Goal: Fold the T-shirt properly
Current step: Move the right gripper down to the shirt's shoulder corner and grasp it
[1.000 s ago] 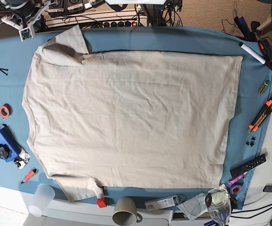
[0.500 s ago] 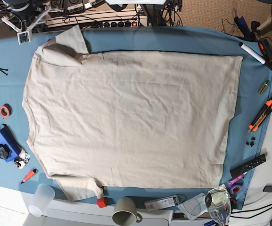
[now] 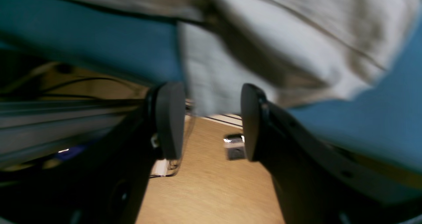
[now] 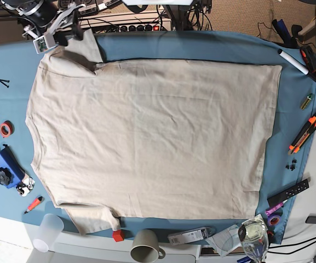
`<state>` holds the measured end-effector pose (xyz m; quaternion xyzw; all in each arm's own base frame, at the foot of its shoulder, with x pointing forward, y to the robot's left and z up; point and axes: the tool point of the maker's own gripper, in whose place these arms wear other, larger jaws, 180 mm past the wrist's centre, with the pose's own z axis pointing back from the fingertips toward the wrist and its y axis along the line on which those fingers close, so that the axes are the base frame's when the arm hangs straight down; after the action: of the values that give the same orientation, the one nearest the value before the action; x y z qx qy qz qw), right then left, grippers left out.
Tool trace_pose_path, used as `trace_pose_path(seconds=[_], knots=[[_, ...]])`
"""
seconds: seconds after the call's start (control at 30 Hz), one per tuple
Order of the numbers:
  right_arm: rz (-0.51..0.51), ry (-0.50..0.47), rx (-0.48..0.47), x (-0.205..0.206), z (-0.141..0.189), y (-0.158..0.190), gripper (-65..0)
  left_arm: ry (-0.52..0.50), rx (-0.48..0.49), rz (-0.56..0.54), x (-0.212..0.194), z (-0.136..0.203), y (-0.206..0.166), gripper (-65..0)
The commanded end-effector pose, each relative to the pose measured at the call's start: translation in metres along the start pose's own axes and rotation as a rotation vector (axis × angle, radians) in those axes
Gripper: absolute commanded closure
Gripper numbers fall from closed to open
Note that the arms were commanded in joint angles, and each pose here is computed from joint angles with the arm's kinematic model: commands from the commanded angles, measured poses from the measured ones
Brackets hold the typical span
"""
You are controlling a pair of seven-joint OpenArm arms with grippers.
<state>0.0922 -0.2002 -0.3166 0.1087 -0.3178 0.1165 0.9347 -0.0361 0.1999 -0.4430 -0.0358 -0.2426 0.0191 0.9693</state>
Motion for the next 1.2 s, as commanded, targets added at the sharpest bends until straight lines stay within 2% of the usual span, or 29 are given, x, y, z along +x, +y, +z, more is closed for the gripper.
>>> trace_pose_path(seconds=[0.0,0.13,0.27,0.37,0.43,0.5,0.83,1.07,1.17], knots=[[-0.002,-0.034,0.005,0.008,0.006,0.0,-27.9,0.0,-0.002,-0.018,0.0,0.006,0.004,0.0],[-0.036,-0.081,-0.044,0.014,0.017,-0.023,-27.9,0.001,-0.003,-0.039,0.002,0.006,0.008,0.0],[-0.18,-0.153,-0.101,0.005,0.017,-0.072,-27.9,0.001,-0.004,-0.049,0.003,0.006,0.01,0.0],[-0.354,-0.168,-0.053,-0.015,0.005,-0.093,-27.9,0.0,-0.004,-0.05,0.004,0.006,0.01,0.0],[-0.471,-0.174,0.013,-0.024,-0.004,-0.092,-27.9,0.0,-0.004,-0.049,0.004,0.006,0.01,0.0],[-0.529,-0.18,0.045,-0.029,-0.009,-0.092,-27.9,0.0,-0.004,-0.049,0.004,0.006,0.01,0.0],[-0.517,-0.213,0.026,-0.019,-0.019,-0.101,-27.9,-0.001,-0.005,-0.05,0.004,0.006,0.01,0.0],[-0.458,-0.119,0.076,-0.028,-0.047,-0.077,-27.9,-0.015,-0.008,-0.05,0.011,0.007,0.008,0.0],[-0.452,-0.097,0.088,-0.033,-0.054,-0.068,-27.9,-0.025,-0.023,0.009,0.019,0.008,0.003,0.0]])
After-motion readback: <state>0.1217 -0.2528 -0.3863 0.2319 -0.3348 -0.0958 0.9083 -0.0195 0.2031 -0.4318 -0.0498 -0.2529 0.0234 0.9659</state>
